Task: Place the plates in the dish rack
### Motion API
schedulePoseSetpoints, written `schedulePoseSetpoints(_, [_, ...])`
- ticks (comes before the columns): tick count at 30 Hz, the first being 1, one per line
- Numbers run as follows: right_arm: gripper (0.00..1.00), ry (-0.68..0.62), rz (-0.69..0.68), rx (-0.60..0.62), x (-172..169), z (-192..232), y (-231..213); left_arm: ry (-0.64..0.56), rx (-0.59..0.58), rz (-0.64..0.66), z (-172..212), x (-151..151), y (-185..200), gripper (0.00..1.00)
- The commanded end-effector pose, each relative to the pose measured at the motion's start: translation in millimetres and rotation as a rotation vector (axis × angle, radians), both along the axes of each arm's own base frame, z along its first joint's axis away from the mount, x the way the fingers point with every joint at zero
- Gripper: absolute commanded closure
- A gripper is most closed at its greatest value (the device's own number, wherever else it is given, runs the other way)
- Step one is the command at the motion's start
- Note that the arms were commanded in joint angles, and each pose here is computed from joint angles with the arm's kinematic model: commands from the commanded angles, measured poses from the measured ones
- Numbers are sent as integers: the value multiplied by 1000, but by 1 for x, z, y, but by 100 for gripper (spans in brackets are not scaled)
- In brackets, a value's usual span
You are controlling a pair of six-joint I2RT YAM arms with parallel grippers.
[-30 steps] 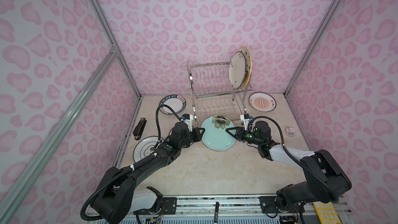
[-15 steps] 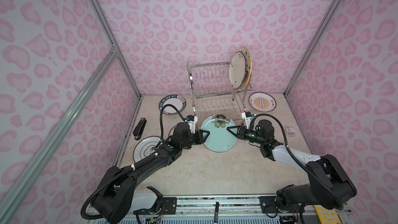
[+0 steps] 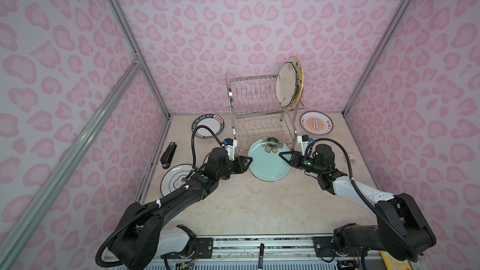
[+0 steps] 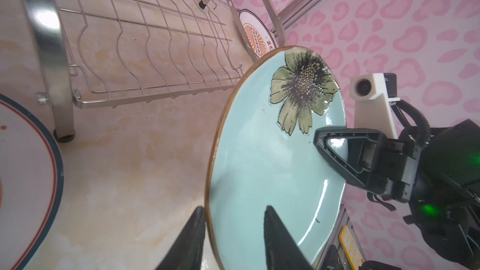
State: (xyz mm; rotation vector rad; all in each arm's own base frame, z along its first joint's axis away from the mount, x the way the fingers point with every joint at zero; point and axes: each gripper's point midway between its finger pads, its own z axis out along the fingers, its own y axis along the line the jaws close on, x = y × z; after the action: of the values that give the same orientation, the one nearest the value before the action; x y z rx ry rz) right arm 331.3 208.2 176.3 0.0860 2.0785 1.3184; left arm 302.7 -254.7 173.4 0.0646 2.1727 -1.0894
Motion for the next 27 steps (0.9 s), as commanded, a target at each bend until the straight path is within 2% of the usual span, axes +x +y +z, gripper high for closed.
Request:
schedulePoseSetpoints(1, [100,-71,-31,-28,7,15,-8,-29,2,-4,5,0,0,60])
schedulePoseSetpoints(10, [100,-156,-68,-59,11,51,-31,-45,10,16,6,0,5,61])
schedulePoseSetpoints(27, [100,-423,-149,-62,-3,162,-52,-50,3,7,8,-1,4,61])
